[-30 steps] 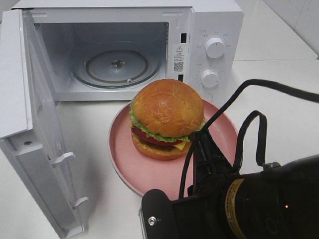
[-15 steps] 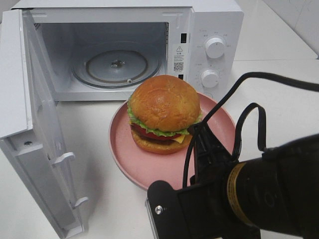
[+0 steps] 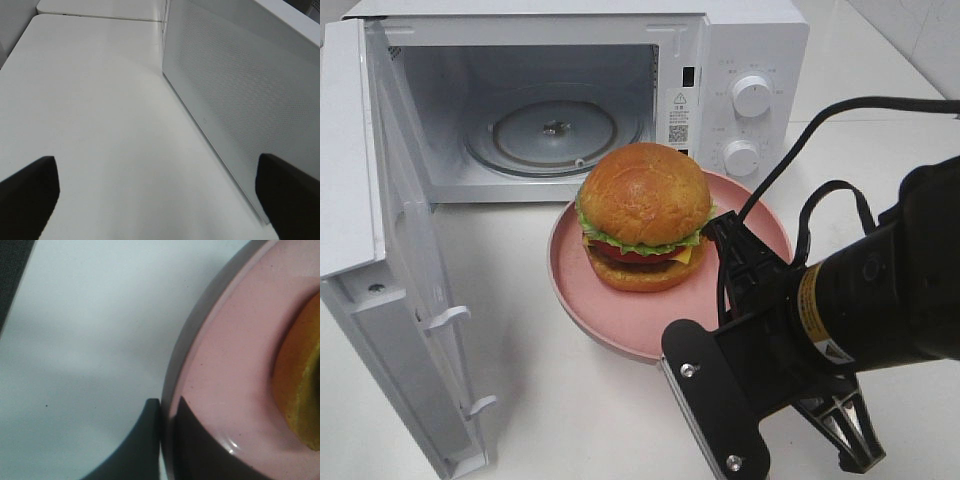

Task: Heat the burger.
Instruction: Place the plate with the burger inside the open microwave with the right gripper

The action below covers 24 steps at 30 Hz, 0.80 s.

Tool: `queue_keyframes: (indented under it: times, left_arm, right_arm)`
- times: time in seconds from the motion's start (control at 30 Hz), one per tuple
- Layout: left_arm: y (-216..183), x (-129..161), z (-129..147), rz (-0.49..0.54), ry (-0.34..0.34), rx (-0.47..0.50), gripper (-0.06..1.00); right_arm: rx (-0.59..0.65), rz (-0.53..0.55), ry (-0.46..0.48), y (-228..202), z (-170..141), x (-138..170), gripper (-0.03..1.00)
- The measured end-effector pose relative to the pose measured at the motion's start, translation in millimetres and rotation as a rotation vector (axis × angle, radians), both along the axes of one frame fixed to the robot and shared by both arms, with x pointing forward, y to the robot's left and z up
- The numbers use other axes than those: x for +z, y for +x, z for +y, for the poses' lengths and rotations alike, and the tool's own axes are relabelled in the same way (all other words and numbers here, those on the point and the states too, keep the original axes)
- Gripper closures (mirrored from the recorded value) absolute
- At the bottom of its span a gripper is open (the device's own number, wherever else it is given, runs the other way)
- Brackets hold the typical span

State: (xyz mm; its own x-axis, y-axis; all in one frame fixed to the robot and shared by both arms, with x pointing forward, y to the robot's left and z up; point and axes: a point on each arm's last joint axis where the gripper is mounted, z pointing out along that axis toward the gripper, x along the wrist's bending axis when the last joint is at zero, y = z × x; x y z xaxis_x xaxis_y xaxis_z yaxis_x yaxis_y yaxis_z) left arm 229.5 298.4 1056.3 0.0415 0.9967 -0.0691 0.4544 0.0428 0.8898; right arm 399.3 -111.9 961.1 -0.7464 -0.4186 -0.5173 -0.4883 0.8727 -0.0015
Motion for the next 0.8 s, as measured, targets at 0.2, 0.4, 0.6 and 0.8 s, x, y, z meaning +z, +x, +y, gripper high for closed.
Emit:
queue_keyframes:
  times: [0.2,0.4,0.6,0.8]
  left_arm:
    - [0,0,0,0.0,0.0,0.0,-0.04]
    - [0,0,0,0.0,0.0,0.0,-0.04]
    - [0,0,0,0.0,0.0,0.0,-0.04]
    - [0,0,0,0.0,0.0,0.0,-0.04]
  right_arm:
    - [0.019,0.03,-0.018,7,-8,-1,0.93]
    - [0.073,0.034,-0.018,15,-14,-1,0.93]
    - [0.104,0.037,0.004,23,-20,-1,0.93]
    - [0.125,0.047,0.022,29,-26,-1,0.93]
